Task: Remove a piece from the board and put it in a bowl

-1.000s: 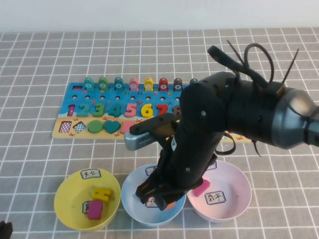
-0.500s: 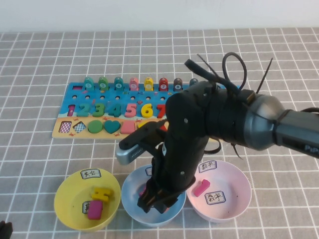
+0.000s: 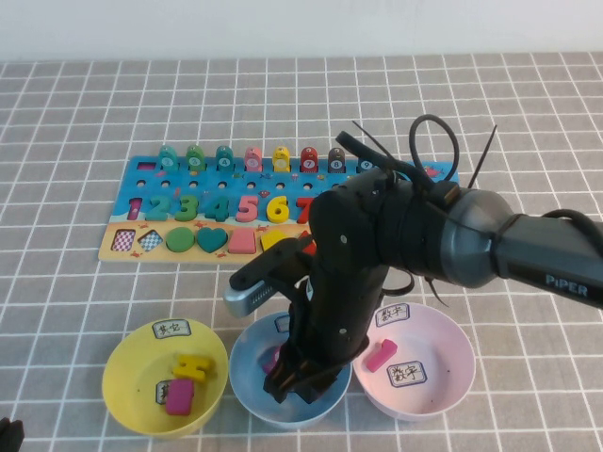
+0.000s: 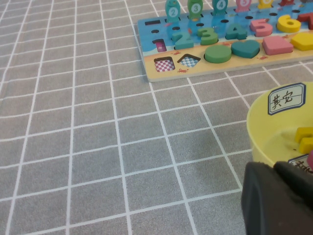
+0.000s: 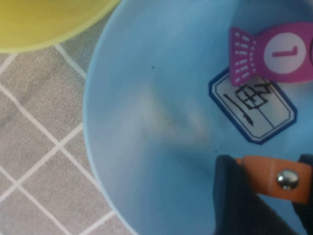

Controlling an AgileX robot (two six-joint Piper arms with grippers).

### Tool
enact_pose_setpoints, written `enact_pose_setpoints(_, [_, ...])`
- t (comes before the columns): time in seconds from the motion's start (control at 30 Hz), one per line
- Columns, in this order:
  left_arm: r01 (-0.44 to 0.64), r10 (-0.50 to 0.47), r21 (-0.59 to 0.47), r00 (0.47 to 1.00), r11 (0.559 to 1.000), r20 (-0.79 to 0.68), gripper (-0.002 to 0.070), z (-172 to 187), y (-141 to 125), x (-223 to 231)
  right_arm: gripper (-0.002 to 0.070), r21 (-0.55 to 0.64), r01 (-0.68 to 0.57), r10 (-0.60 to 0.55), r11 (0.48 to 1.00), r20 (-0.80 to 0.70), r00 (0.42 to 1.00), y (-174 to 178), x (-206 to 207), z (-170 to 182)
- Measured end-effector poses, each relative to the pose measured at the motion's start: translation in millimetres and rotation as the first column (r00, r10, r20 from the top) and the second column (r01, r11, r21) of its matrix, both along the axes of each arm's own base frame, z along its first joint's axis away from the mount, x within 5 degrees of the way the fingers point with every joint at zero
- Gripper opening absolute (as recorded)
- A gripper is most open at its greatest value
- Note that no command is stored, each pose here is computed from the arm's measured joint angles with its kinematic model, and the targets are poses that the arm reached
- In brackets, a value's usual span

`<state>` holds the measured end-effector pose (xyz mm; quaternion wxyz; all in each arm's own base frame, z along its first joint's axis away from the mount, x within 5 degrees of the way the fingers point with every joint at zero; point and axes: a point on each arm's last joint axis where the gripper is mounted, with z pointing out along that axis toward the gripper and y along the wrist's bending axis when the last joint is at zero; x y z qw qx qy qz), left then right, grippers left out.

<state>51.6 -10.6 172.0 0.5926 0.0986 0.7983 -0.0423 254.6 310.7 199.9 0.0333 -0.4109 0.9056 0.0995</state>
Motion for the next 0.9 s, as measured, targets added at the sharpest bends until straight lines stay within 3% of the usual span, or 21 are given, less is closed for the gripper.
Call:
enact_pose_setpoints(0.2, [0.0, 0.0, 0.0, 1.0, 1.0, 0.0, -0.0001, 0.0, 0.0, 0.0, 0.0218, 0.0, 0.002, -0.002, 1.0, 0.0, 1.0, -0.6, 0.7, 0.1])
enact_pose_setpoints(0.47, [0.0, 0.0, 0.0, 1.0, 1.0, 0.0, -0.0001, 0.0, 0.0, 0.0, 0.0321, 0.0, 0.01, -0.01, 1.0, 0.0, 1.0, -2.1, 2.5, 0.0])
enact_pose_setpoints(0.7, [0.0, 0.0, 0.0, 1.0, 1.0, 0.0, -0.0001, 0.0, 0.0, 0.0, 0.0342, 0.0, 0.01, -0.01, 1.0, 0.0, 1.0, -2.1, 2.5, 0.0])
enact_pose_setpoints(0.9, [0.0, 0.0, 0.0, 1.0, 1.0, 0.0, -0.0001, 0.0, 0.0, 0.0, 0.0342, 0.069, 0.021, -0.024, 0.997, 0.057, 0.998, -8.6, -3.3, 36.5])
